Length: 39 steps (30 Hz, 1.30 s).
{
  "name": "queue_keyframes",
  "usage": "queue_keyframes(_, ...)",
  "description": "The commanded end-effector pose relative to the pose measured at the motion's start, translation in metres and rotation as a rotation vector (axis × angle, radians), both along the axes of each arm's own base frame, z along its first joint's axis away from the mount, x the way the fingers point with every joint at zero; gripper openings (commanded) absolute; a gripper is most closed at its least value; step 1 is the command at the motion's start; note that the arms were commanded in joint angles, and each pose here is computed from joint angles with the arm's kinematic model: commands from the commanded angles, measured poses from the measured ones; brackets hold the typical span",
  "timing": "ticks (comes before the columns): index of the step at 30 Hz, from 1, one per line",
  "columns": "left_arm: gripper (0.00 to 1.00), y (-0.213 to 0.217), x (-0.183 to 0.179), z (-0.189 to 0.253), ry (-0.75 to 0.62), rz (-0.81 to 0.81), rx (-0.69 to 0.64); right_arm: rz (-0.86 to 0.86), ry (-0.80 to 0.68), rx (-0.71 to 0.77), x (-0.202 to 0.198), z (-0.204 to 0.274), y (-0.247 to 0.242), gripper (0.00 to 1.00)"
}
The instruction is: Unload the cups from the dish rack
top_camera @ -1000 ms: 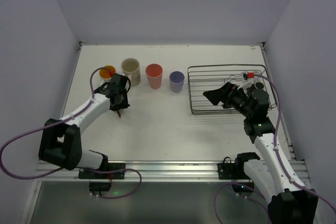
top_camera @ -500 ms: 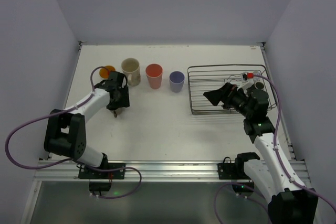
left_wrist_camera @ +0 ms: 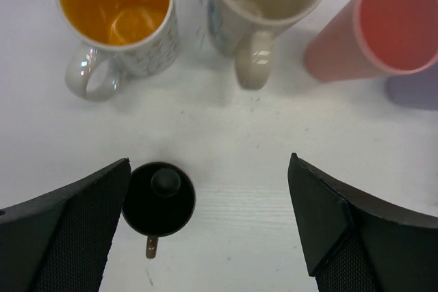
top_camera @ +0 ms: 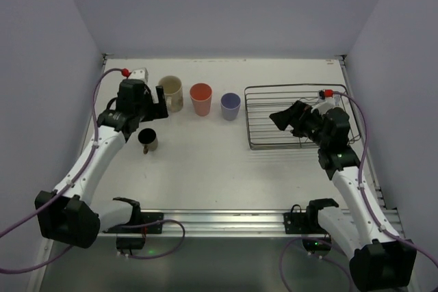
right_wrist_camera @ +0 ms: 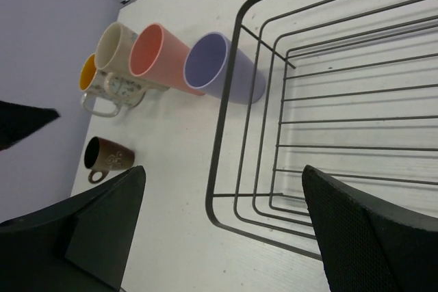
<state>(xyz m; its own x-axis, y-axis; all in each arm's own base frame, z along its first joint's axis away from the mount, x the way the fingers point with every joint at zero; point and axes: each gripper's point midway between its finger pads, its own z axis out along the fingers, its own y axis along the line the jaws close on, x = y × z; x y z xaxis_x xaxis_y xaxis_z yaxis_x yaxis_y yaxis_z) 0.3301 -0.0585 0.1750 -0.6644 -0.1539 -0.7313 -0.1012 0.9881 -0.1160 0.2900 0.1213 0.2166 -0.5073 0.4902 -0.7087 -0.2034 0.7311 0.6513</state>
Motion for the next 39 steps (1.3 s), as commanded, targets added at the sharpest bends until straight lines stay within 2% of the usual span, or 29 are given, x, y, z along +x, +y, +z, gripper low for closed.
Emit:
queue_keyframes(1, 1.00, -0.020, 0.011, 0.061, -0.175, -0.103, -0.089, -0.134, -0.002, -0.087, 0.017, 0.008, -0.024, 0.98)
queue_keyframes(3, 1.00, -0.043, 0.006, 0.074, -0.216, -0.200, -0.175, -0.207, 0.000, -0.139, 0.022, 0.009, -0.039, 0.92)
queue_keyframes(5, 0.99, -0.069, -0.009, 0.087, -0.251, -0.325, -0.268, -0.322, 0.012, -0.210, 0.031, 0.009, -0.062, 0.86)
queue_keyframes(6, 0.98, -0.084, -0.018, 0.105, -0.319, -0.401, -0.309, -0.362, 0.017, -0.238, 0.035, 0.008, -0.071, 0.82)
queue_keyframes(8, 0.98, -0.112, -0.044, 0.105, -0.335, -0.556, -0.399, -0.497, 0.053, -0.327, 0.045, 0.003, -0.101, 0.78)
queue_keyframes(9, 0.98, -0.126, -0.059, 0.126, -0.423, -0.639, -0.432, -0.549, 0.072, -0.346, 0.048, 0.001, -0.117, 0.77)
queue_keyframes(10, 0.98, -0.135, -0.072, 0.117, -0.415, -0.698, -0.459, -0.590, 0.091, -0.364, 0.051, -0.002, -0.130, 0.76)
queue_keyframes(12, 0.98, -0.147, -0.095, 0.128, -0.479, -0.792, -0.469, -0.683, 0.156, -0.382, 0.058, -0.013, -0.162, 0.74)
queue_keyframes(14, 0.99, -0.148, -0.106, 0.122, -0.494, -0.841, -0.443, -0.757, 0.194, -0.409, 0.065, -0.020, -0.183, 0.70)
queue_keyframes(17, 1.00, -0.149, -0.122, 0.123, -0.533, -0.883, -0.433, -0.849, 0.202, -0.470, 0.072, -0.016, -0.206, 0.68)
queue_keyframes(21, 1.00, -0.157, -0.135, 0.113, -0.531, -0.932, -0.411, -0.891, 0.284, -0.527, 0.084, -0.035, -0.227, 0.73)
queue_keyframes(25, 1.00, -0.153, -0.136, 0.112, -0.547, -0.894, -0.353, -0.903, 0.344, -0.531, 0.090, -0.051, -0.239, 0.75)
queue_keyframes(29, 1.00, -0.155, -0.140, 0.110, -0.540, -0.902, -0.333, -0.902, 0.388, -0.531, 0.101, -0.063, -0.245, 0.81)
queue_keyframes(39, 1.00, -0.160, -0.141, 0.104, -0.518, -0.905, -0.320, -0.885, 0.477, -0.533, 0.110, -0.094, -0.252, 0.80)
